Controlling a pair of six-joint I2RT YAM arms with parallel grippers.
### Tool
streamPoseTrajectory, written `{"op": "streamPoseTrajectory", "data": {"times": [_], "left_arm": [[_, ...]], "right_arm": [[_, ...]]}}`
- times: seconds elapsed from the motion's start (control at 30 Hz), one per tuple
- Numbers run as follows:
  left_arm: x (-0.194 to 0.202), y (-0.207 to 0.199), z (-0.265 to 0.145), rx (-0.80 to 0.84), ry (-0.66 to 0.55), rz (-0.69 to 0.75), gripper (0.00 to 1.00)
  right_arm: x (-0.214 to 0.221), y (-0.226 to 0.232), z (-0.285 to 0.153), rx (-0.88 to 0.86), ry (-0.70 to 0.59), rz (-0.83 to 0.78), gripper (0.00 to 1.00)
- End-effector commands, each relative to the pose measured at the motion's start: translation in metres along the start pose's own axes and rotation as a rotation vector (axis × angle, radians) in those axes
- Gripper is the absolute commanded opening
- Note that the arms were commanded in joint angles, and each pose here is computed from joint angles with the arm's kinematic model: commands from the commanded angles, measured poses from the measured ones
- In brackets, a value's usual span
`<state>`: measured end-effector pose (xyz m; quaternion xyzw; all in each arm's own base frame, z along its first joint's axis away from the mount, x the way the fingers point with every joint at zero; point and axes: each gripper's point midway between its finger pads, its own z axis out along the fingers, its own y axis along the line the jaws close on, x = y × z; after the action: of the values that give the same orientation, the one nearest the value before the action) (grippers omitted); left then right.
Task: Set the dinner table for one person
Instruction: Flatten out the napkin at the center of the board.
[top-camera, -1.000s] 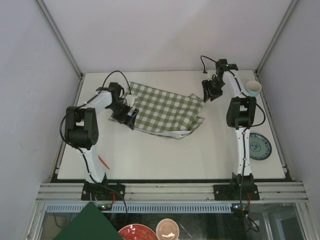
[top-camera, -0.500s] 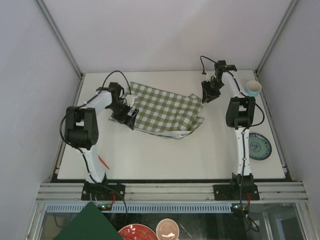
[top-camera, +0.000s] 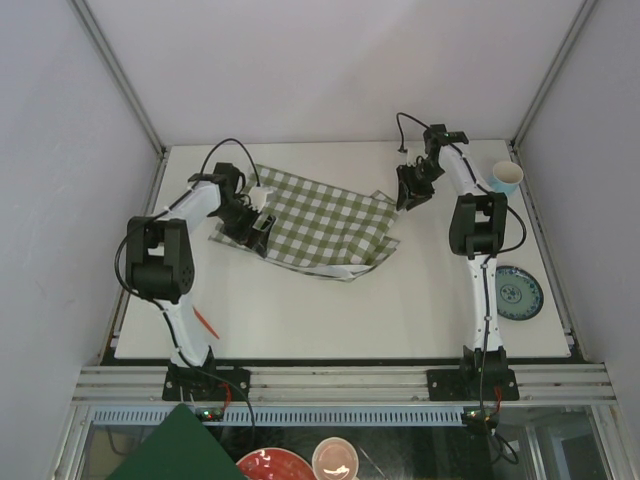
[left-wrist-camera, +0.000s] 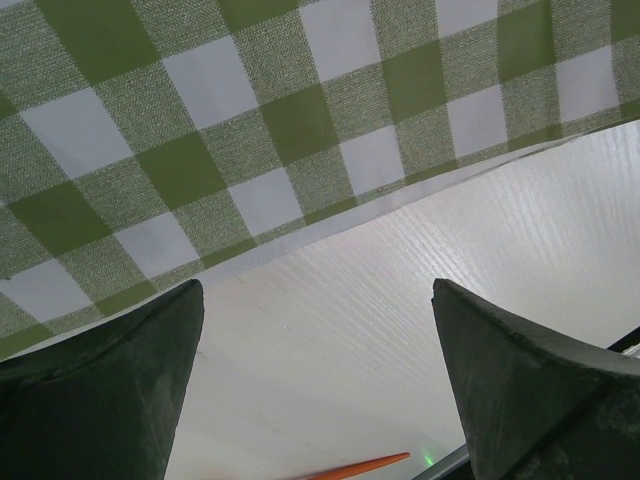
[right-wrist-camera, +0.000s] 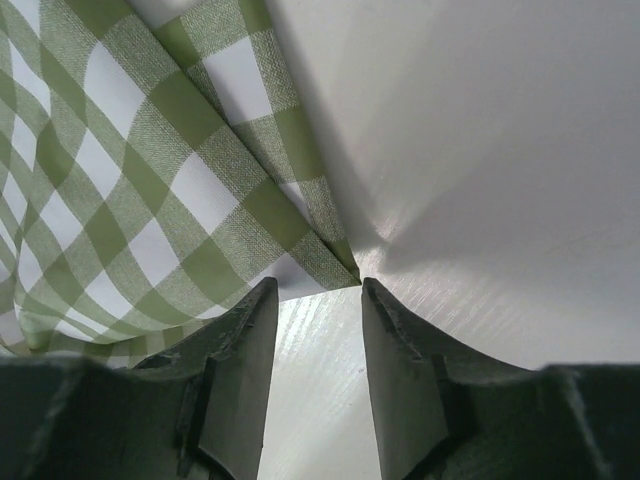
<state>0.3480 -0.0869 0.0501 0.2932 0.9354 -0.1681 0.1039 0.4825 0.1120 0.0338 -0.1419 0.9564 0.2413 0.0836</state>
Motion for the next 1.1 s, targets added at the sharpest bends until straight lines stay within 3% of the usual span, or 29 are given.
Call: {"op": "streamPoseTrajectory", "data": {"times": [0.0,0.27,0.67,1.07], "left_arm": [[-0.002,-0.006,-0.017,-0.004,-0.051,0.031,1.0],[-0.003,-0.005,-0.015,0.002,-0.053,0.024,1.0],[-0.002,-0.003,-0.016,-0.005,-0.05,0.021,1.0],[-0.004,-0.002,-0.02,-0.013,-0.069,0.023,1.0]], "right_arm": [[0.001,0.003,-0.01,0.017,-0.007,0.015,0.42],[0.002,-0.011,-0.004,0.053,-0.015,0.027,0.47],[-0.011,0.011,0.004,-0.024,-0.045,0.023,0.01],[-0.038,0.084,-0.083,-0.229,-0.219,0.048,0.0]]}}
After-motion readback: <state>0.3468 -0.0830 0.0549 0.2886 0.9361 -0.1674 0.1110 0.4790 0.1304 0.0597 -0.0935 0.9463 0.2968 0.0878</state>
